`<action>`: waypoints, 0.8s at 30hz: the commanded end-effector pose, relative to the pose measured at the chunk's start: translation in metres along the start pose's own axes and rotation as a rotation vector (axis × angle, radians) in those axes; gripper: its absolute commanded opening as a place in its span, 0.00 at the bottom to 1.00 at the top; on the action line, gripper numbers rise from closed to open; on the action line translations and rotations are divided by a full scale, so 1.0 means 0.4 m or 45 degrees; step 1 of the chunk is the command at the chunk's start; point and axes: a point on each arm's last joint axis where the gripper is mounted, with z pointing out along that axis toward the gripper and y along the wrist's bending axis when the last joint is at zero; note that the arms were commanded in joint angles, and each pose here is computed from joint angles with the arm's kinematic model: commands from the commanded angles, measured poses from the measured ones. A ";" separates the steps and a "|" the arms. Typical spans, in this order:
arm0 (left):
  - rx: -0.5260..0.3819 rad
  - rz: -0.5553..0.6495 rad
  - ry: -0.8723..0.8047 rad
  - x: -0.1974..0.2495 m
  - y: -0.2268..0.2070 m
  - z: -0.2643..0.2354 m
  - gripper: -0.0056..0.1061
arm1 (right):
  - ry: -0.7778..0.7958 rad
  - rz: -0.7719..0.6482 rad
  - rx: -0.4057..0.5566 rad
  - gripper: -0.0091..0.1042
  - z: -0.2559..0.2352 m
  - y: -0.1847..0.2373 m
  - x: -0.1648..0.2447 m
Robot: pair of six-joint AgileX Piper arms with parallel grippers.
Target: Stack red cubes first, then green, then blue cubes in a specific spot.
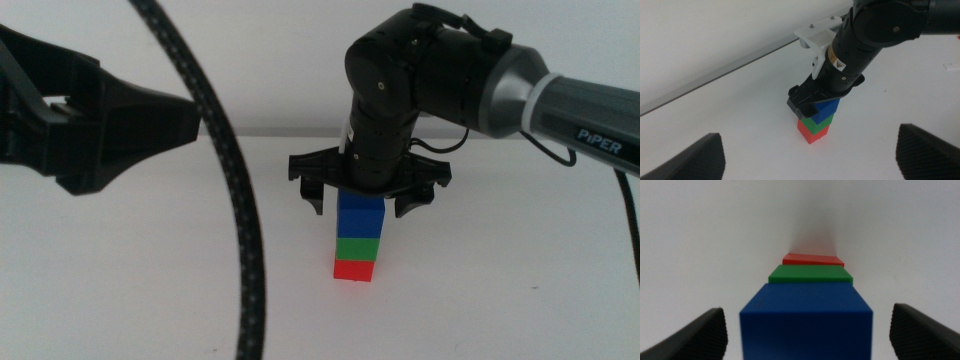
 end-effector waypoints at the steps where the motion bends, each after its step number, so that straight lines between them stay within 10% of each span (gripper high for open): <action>1: -0.004 -0.008 -0.021 -0.002 0.001 0.000 0.87 | 0.046 0.007 0.057 0.85 -0.042 -0.030 0.010; 14: -0.004 -0.008 -0.021 -0.002 0.001 0.000 0.87 | -0.422 -0.092 -0.220 0.85 -0.444 -0.276 0.078; 24: -0.026 0.009 -0.010 0.000 0.005 0.000 0.87 | -0.930 -0.165 -0.170 0.85 -0.416 -0.596 0.310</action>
